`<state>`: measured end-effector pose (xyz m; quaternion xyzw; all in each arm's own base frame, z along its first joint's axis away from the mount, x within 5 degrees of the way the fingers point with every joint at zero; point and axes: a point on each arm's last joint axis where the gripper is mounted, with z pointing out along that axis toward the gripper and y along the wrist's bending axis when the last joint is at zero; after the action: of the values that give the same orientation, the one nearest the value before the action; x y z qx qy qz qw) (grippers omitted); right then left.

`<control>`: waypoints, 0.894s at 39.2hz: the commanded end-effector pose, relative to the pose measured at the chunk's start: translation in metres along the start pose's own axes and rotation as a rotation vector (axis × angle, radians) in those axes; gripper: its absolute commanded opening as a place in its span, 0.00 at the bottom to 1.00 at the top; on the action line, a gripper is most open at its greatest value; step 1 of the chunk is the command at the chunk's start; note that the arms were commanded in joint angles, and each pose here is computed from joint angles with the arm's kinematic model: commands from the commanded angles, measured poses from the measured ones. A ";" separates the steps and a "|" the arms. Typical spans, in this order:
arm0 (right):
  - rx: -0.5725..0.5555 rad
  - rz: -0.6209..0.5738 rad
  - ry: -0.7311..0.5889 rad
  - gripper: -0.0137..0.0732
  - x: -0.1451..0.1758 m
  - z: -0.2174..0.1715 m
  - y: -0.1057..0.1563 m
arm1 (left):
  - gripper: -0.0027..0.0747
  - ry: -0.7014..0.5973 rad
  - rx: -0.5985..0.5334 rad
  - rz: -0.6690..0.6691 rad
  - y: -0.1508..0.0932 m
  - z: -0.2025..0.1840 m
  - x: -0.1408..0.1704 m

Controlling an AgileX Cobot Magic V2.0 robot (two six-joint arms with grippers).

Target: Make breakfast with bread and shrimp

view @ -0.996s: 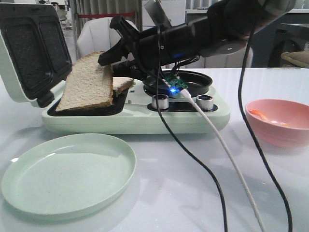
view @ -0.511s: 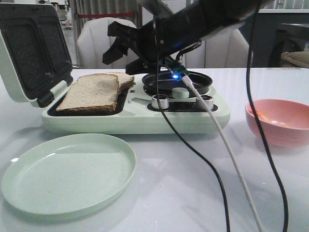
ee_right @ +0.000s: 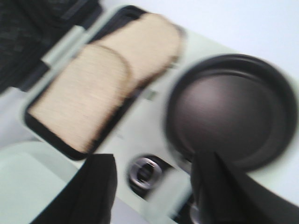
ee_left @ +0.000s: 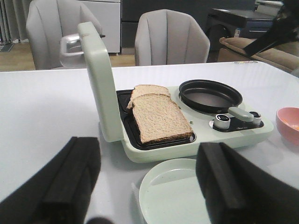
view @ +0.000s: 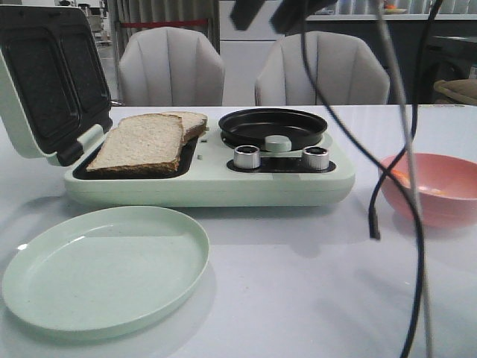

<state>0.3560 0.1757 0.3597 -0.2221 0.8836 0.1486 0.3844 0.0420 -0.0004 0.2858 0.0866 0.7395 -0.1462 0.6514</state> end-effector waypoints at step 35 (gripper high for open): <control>0.111 0.077 -0.382 0.69 0.177 -0.189 0.015 | 0.70 -0.087 0.049 0.007 -0.005 -0.002 -0.014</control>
<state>0.1388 0.0636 0.3481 -0.1473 0.8504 0.1325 0.4874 0.0420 -0.0005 0.2860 0.0869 0.7387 -0.1467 0.6521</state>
